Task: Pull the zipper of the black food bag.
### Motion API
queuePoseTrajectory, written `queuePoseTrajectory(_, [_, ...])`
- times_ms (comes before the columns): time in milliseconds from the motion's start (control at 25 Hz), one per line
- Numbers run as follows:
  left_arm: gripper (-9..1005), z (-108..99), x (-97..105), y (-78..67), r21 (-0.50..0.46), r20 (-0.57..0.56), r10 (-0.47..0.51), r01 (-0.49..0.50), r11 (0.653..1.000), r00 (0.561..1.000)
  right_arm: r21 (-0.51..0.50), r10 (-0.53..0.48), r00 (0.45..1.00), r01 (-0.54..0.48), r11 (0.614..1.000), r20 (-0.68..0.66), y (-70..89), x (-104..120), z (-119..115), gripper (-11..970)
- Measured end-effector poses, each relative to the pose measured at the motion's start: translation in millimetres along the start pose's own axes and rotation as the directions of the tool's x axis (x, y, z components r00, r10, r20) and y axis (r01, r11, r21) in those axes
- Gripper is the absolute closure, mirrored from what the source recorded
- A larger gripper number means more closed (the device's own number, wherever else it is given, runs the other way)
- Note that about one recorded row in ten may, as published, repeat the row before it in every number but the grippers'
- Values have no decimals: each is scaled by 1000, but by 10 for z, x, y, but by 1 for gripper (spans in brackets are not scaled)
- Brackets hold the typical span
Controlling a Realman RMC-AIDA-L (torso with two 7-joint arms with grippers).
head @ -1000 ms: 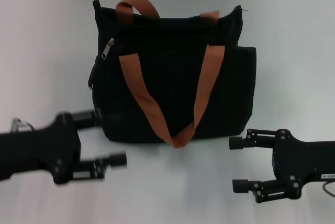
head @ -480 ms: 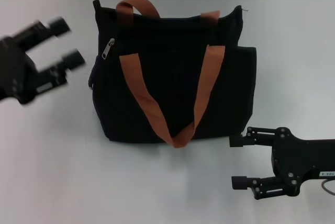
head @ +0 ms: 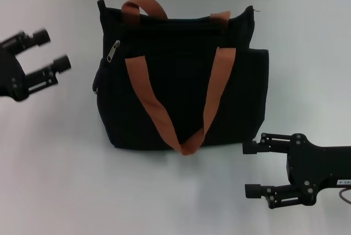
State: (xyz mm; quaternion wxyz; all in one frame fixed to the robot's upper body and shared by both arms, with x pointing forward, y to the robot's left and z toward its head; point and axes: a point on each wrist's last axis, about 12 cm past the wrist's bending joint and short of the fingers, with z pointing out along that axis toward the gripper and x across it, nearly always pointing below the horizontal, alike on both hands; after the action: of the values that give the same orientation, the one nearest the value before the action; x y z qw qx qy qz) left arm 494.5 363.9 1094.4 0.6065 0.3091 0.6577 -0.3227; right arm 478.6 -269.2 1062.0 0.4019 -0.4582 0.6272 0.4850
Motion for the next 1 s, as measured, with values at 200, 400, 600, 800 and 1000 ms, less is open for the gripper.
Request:
queuePoseTrajectory(200, [262,-3,108,-24,35,-121,10,-5,999,993,1,10,1000,-10,1000,0,0,1,-3,140])
queuePoseTrajectory(400, [263,26,125,-51,48,-136,20,-13,999,991,1,18,1000,-18,1000,-1,-7,-6,1,140])
queuePoseTrajectory(600, [265,33,126,-51,46,-133,32,-26,999,991,2,24,1000,-24,1000,-3,-10,-8,-6,140])
queuePoseTrajectory(800, [266,92,100,-34,57,-127,52,-45,997,991,2,24,1000,-24,1000,-3,-9,-6,-6,140])
queuePoseTrajectory(1000, [268,264,51,9,75,-122,85,-77,994,989,2,27,1000,-27,1000,-1,-2,1,-8,140])
